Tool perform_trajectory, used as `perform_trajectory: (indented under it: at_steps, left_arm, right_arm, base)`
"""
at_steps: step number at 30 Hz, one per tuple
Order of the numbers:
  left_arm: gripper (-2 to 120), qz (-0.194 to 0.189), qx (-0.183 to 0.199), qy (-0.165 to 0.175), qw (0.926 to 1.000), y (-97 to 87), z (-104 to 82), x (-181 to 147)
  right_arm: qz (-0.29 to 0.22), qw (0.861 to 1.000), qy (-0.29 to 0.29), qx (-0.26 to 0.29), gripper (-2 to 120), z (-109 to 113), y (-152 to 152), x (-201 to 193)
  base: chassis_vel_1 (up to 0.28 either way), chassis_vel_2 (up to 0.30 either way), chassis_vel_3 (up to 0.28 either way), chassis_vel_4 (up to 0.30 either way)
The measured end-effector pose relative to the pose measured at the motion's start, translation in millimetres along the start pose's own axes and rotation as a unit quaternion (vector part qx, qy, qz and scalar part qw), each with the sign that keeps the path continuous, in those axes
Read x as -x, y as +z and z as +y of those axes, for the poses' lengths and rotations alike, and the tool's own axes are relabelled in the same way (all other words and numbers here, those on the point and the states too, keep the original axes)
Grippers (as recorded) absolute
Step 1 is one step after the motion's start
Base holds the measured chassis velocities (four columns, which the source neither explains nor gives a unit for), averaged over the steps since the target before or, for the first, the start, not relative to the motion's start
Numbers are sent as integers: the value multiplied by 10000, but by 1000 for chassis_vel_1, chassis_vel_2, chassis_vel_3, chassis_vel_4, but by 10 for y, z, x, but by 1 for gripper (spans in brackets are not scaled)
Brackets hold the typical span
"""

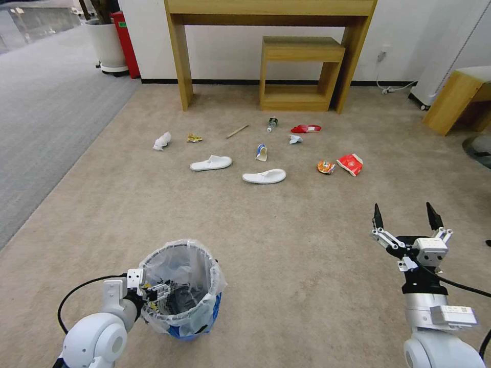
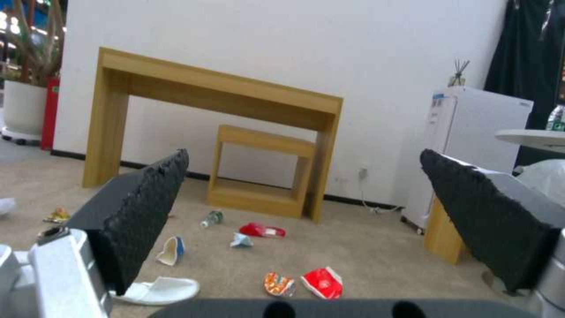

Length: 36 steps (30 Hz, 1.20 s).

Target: Pick up the trash bin and place the garbage on the floor into it.

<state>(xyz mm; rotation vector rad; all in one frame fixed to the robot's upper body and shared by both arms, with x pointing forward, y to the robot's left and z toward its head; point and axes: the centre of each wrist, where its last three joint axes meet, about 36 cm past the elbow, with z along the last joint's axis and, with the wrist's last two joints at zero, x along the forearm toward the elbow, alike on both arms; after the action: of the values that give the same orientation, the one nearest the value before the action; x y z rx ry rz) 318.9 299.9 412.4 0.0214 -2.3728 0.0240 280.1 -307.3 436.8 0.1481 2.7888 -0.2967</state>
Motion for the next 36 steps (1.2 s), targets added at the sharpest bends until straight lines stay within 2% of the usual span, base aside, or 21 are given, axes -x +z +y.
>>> perform_trajectory:
  at_steps: [1,4,5,8,10,13,17,20,23,29,36]
  left_arm:
    - [82,0,0,0,10000,0,0,0]
    - [70,7,5,-15,10000,-6,16,11]
    - [70,7,5,-15,10000,-6,16,11]
    - [54,14,3,-86,10000,-6,34,23]
    - [51,15,1,-110,9999,-6,36,24]
    - [36,15,-4,-168,9999,-6,37,24]
    - [28,17,-14,-184,9998,-4,38,22]
    - [11,17,-40,-181,9998,-5,43,19]
    - [4,15,-56,-170,9998,-7,46,17]
    - [3,21,-127,-206,9997,-6,46,8]
    - [1,-50,-548,-237,9982,-56,84,-50]
  right_arm:
    - [0,10000,0,0,100,0,0,0]
    - [4,10000,3,2,100,4,1,10]
    - [4,10000,3,2,100,4,1,10]
    - [15,10000,9,4,100,4,14,13]
    - [19,10000,12,5,100,4,17,13]
    - [30,10000,12,10,100,11,24,10]
    - [28,10000,14,13,100,14,25,11]
    - [29,10000,11,6,100,16,25,10]
    - [35,10000,9,-1,100,15,27,7]
    - [37,10000,8,-7,100,15,28,5]
    - [60,10000,30,6,100,25,45,1]
  base:
    - [0,0,0,0]
    - [0,0,0,0]
    - [0,0,0,0]
    - [0,0,0,0]
    - [0,0,0,0]
    - [0,0,0,0]
    - [0,0,0,0]
    - [0,0,0,0]
    - [0,0,0,0]
    - [0,0,0,0]
    - [0,0,0,0]
